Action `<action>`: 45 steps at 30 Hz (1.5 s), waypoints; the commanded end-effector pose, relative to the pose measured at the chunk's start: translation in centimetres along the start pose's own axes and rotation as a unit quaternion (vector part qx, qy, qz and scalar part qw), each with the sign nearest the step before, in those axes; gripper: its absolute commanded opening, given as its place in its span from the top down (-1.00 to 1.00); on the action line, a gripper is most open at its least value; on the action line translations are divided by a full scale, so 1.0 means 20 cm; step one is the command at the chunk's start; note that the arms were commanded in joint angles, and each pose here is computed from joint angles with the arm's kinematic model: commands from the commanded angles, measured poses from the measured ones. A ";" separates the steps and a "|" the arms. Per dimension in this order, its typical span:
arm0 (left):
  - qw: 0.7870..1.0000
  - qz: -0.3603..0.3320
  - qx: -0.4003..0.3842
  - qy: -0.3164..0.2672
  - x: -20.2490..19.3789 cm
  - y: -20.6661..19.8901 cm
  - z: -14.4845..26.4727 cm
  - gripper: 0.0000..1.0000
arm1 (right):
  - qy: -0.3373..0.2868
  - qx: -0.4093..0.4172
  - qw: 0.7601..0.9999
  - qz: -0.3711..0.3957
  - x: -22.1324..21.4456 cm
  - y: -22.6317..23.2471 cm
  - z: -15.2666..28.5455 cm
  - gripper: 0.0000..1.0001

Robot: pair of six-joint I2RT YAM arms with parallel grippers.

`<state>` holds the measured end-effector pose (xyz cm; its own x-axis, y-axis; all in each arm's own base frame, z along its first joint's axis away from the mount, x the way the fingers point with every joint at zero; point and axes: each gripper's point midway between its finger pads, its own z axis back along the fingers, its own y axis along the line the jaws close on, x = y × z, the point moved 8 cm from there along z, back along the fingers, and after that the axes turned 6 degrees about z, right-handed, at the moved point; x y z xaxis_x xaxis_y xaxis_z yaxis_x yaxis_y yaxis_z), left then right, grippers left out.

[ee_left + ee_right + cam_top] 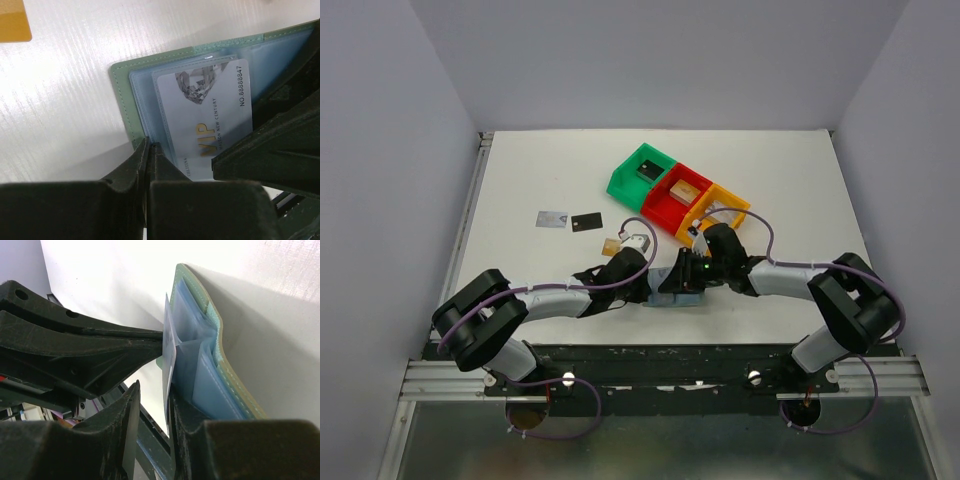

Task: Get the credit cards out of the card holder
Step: Remove the credit card from the card holder.

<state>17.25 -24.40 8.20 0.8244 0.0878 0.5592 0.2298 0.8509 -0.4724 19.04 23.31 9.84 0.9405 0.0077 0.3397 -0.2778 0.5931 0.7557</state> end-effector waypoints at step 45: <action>0.998 0.003 0.050 0.024 -0.10 0.10 -0.01 1.00 | -0.026 -0.039 0.998 0.035 0.01 0.04 0.12 0.42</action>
<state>17.27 -24.38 8.09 0.8264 0.1067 0.5529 0.2081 0.8545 -0.4759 18.39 22.02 11.33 0.9192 0.0139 0.3935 -0.3081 0.6477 0.6968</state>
